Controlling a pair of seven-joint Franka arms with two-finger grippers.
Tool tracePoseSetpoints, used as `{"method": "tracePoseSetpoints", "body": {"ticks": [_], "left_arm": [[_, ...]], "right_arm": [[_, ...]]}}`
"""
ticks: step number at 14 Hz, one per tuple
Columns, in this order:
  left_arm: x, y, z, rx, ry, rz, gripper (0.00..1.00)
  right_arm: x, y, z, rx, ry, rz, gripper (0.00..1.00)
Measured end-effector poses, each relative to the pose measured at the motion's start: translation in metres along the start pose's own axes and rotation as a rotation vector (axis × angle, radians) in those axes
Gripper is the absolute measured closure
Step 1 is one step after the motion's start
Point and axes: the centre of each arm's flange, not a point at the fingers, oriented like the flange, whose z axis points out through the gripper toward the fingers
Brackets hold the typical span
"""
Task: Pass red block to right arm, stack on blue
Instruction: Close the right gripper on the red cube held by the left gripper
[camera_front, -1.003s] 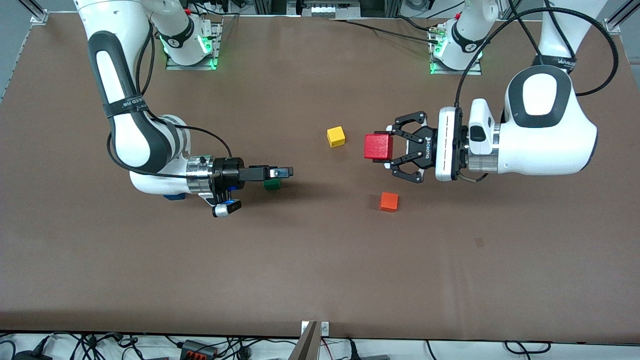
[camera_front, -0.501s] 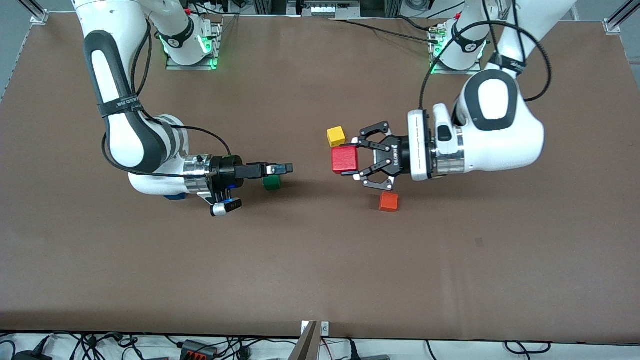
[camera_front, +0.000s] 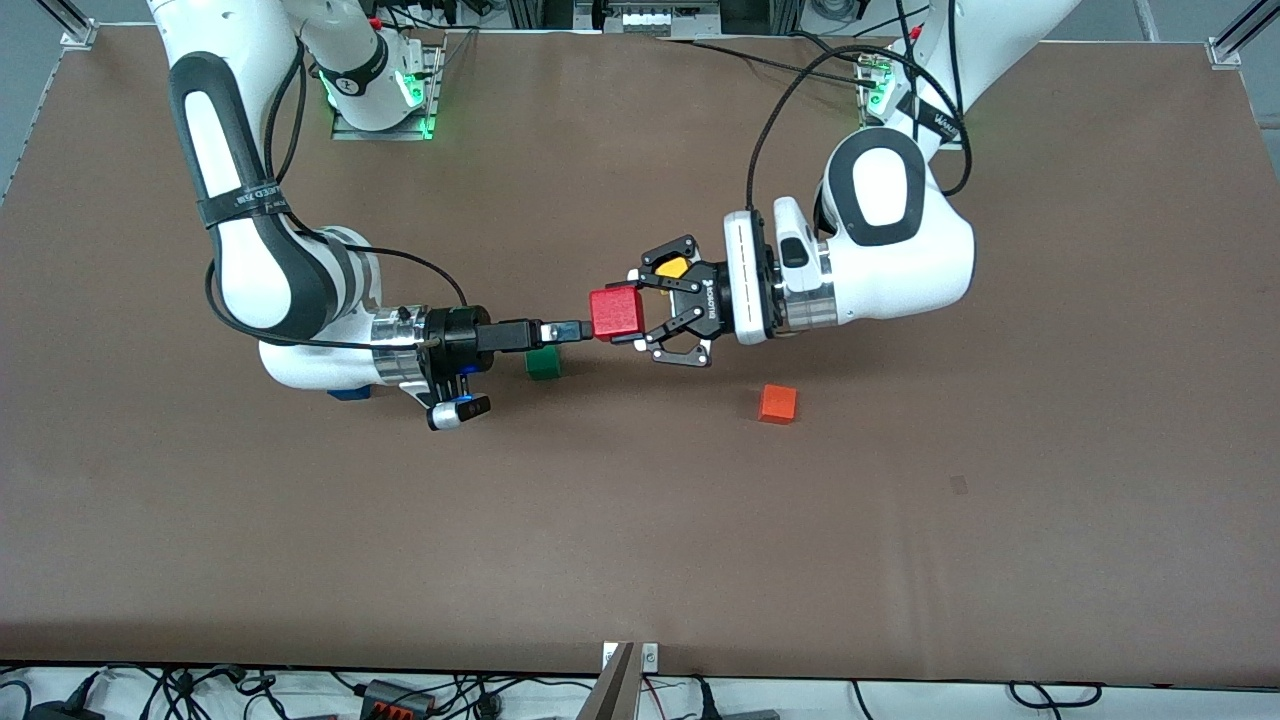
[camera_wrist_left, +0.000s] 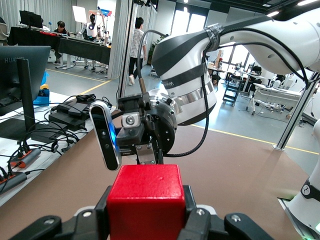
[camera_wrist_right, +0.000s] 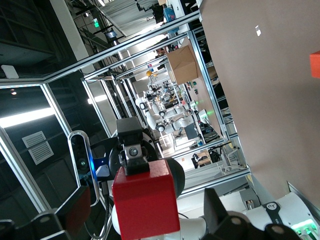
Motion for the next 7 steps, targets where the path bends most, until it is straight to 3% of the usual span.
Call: {"method": "tracePoseSetpoints", "body": {"ticks": [7], "left_arm": [[-0.001,-0.003,-0.003,0.016,-0.003,0.005,0.44]], "right_arm": [[-0.005,0.004,0.014,-0.013,-0.026,0.014,0.0]]}}
